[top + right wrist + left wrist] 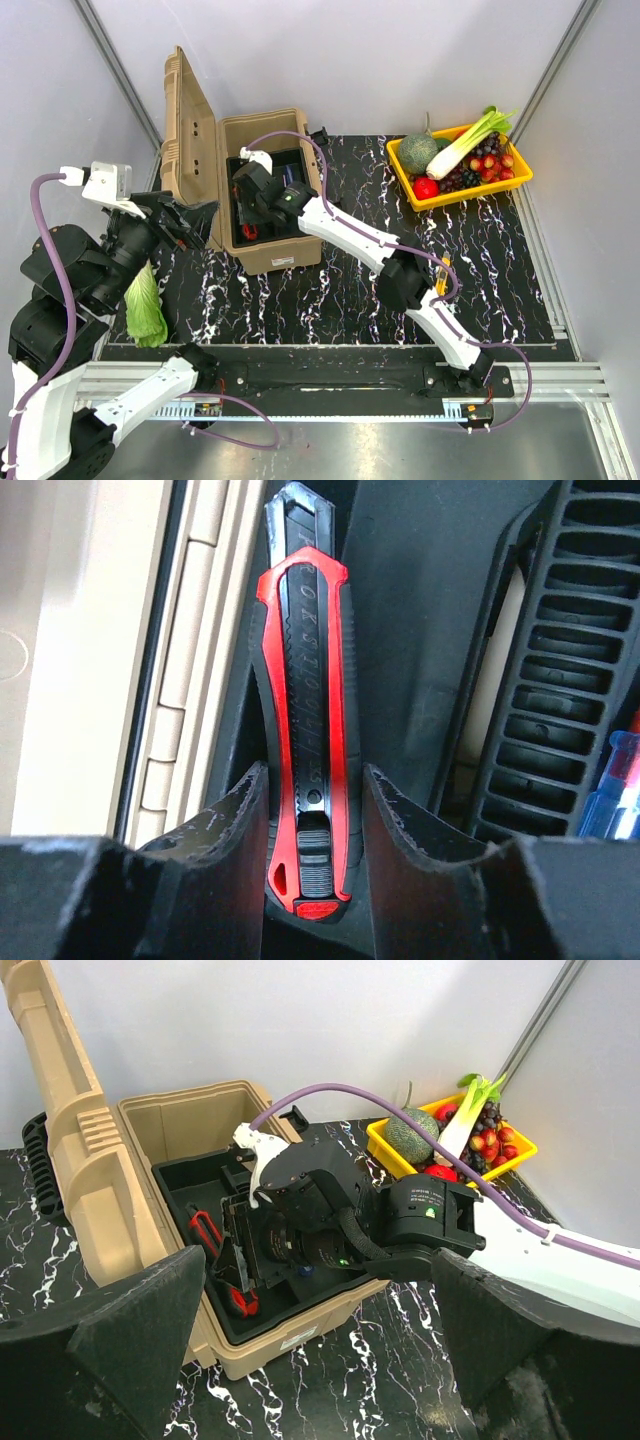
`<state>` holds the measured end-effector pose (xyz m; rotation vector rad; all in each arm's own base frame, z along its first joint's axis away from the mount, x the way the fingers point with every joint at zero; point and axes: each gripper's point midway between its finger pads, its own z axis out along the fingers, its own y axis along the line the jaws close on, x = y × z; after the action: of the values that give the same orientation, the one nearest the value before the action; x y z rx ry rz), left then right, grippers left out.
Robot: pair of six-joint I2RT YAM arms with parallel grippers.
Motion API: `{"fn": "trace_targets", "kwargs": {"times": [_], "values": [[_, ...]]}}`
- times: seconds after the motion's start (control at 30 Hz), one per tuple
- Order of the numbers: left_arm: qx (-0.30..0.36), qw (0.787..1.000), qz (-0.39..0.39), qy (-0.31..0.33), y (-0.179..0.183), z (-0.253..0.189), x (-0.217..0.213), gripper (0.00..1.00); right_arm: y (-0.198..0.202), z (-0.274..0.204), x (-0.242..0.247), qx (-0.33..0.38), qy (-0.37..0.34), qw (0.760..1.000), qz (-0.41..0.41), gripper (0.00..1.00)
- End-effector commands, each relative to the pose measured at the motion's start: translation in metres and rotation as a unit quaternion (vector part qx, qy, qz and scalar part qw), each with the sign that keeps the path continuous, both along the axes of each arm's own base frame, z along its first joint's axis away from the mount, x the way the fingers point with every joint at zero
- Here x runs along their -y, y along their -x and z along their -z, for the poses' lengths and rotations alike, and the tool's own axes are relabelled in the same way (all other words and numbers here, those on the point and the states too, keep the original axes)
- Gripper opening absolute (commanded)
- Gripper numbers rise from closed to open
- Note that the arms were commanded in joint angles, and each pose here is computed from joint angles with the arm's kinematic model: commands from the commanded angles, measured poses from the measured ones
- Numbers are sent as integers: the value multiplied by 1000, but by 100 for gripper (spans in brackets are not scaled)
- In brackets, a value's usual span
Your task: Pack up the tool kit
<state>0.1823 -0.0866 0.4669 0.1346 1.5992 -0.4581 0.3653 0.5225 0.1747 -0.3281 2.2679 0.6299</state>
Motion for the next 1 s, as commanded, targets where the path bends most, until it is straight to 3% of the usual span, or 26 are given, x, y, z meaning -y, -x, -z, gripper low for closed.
{"fn": "trace_targets", "kwargs": {"times": [0.0,0.2,0.67,0.97], "values": [[17,1000,-10,3,0,-9,-5,99,-8,-5,-4,1,-19,1000,20,18],[19,1000,-13,4,1,-9,-7,99,-14,2,0,-22,-31,998,41,36],[20,1000,-17,2,2,-9,-9,99,-14,-28,1,-66,-95,993,34,59],[22,1000,-19,2,4,-10,-11,99,-11,-60,9,-46,-109,992,37,60]]}}
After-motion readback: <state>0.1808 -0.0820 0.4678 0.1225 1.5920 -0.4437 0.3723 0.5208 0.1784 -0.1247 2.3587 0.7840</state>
